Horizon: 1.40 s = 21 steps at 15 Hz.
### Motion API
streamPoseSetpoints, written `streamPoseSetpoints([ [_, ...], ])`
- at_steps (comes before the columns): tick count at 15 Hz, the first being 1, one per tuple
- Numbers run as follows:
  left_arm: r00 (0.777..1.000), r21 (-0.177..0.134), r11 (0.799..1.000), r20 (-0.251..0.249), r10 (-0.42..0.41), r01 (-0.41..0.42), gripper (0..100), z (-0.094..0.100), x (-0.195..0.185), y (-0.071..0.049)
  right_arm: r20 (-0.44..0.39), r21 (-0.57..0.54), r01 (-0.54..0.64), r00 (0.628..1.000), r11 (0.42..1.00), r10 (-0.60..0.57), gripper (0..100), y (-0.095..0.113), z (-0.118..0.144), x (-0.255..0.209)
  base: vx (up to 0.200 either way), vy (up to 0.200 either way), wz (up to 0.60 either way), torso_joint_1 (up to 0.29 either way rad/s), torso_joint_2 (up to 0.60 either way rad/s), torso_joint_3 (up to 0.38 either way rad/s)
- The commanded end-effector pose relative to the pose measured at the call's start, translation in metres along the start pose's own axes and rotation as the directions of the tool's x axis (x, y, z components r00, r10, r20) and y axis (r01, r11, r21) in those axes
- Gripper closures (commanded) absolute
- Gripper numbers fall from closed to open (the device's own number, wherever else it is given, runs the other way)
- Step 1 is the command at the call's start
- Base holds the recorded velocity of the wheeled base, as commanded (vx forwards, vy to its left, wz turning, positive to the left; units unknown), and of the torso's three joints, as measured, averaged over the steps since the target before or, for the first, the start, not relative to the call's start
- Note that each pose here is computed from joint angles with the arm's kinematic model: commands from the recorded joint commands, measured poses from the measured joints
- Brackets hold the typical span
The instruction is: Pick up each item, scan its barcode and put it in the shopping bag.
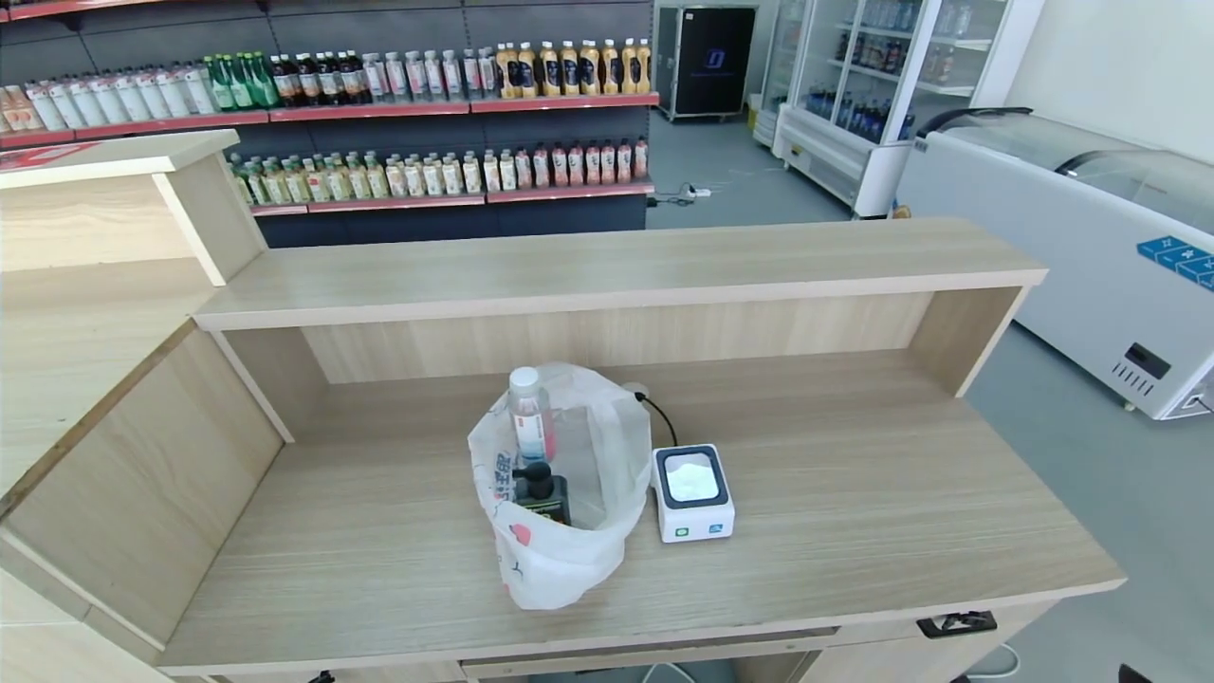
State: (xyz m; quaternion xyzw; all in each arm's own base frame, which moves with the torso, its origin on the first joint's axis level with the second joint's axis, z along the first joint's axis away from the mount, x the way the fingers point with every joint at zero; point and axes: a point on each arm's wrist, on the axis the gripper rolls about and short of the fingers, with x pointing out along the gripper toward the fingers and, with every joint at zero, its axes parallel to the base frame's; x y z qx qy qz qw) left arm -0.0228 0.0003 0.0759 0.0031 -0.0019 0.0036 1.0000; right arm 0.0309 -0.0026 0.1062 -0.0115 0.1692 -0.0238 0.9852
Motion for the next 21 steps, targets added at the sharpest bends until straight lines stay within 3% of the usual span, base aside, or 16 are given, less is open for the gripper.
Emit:
streamPoseSetpoints([
  [1, 1.000, 0.000, 1.000, 0.001, 0.000, 0.000, 0, 0.0000, 0.0000, 0.0000, 0.193, 0.026, -0.015, 0.981, 1.000, 0.010, 0, 0.0037, -0.0378, -0.0310, 0.000, 0.000, 0.00, 0.000, 0.00, 0.000],
  [2, 1.000, 0.000, 1.000, 0.001, 0.000, 0.000, 0, 0.0000, 0.0000, 0.0000, 0.262, 0.023, -0.010, 0.965, 1.000, 0.004, 0, 0.0038, -0.0404, -0.0354, 0.000, 0.000, 0.00, 0.000, 0.00, 0.000],
  [5, 1.000, 0.000, 1.000, 0.001, 0.000, 0.000, 0, 0.0000, 0.0000, 0.0000, 0.235, 0.077, 0.072, 0.968, 0.994, -0.089, 0, 0.0017, -0.0429, -0.0342, 0.000, 0.000, 0.00, 0.000, 0.00, 0.000],
  [21, 1.000, 0.000, 1.000, 0.001, 0.000, 0.000, 0, 0.0000, 0.0000, 0.0000, 0.233, 0.099, 0.072, 0.968, 0.993, -0.093, 0, 0.0016, -0.0430, -0.0341, 0.000, 0.000, 0.00, 0.000, 0.00, 0.000],
])
